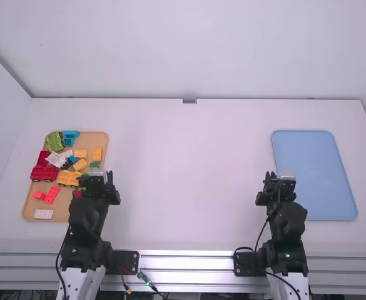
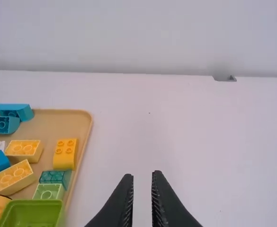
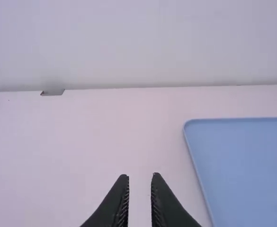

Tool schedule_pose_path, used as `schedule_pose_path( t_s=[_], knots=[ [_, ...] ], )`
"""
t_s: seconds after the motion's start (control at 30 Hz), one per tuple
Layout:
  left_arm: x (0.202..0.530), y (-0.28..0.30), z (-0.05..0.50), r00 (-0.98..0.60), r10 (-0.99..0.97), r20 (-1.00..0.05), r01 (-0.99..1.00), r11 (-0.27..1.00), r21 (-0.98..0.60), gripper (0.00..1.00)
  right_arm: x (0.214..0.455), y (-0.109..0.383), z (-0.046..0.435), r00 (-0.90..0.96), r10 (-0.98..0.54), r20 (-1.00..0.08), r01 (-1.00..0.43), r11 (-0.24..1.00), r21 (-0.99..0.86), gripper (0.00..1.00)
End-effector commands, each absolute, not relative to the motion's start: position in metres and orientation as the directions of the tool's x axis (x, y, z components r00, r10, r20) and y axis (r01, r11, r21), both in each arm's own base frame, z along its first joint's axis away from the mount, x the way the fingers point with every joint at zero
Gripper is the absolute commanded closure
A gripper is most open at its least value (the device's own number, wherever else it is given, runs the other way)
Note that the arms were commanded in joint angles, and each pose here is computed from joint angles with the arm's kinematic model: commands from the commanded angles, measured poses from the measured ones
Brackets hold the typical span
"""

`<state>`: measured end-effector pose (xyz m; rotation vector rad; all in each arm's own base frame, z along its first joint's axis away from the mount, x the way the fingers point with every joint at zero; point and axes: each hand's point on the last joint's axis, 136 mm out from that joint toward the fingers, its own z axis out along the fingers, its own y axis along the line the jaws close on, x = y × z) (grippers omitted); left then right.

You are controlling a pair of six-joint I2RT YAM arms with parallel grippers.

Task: Assemble lego blocks to make yellow taxi

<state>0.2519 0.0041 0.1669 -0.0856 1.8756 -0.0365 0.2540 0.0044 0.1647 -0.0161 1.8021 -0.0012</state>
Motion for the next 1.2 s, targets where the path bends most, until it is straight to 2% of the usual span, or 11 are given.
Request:
schedule_pose_path(
  t_s=[0.0,0.23,0.4,0.73,0.8,0.83,0.97,1.1,1.17],
  knots=[
    [0.257,0.003,0.185,-0.311,-0.123,-0.942,-0.036,0.992,-0.117,0.76,0.26,0.002,0.187,-0.221,-0.01,-0.975,0.013,1.0,-0.014,0.76],
    [0.259,0.003,0.186,-0.322,-0.131,-0.938,-0.041,0.991,-0.125,0.75,0.261,0.002,0.189,-0.226,-0.011,-0.974,0.015,1.0,-0.015,0.75],
    [0.272,0.009,0.198,-0.378,-0.185,-0.907,-0.082,0.983,-0.166,0.66,0.274,0.004,0.202,-0.263,-0.019,-0.965,0.023,0.999,-0.026,0.67],
    [0.305,0.034,0.206,-0.503,-0.387,-0.773,-0.263,0.92,-0.29,0.47,0.313,0.012,0.228,-0.325,-0.037,-0.945,0.036,0.998,-0.051,0.47],
    [0.309,0.047,0.204,-0.5,-0.452,-0.739,-0.35,0.886,-0.305,0.44,0.32,0.014,0.231,-0.336,-0.041,-0.941,0.038,0.998,-0.057,0.44],
    [0.312,0.062,0.2,-0.481,-0.528,-0.7,-0.452,0.833,-0.319,0.41,0.328,0.015,0.234,-0.349,-0.045,-0.936,0.04,0.997,-0.063,0.41],
    [0.319,0.087,0.191,-0.416,-0.695,-0.587,-0.633,0.685,-0.362,0.33,0.349,0.021,0.237,-0.379,-0.056,-0.924,0.044,0.996,-0.079,0.33],
    [0.33,0.103,0.184,-0.382,-0.764,-0.52,-0.719,0.599,-0.352,0.25,0.368,0.027,0.238,-0.405,-0.067,-0.912,0.047,0.994,-0.094,0.26],
    [0.332,0.109,0.182,-0.368,-0.779,-0.507,-0.748,0.572,-0.336,0.27,0.375,0.029,0.238,-0.413,-0.071,-0.908,0.049,0.994,-0.1,0.23]
  ],
)
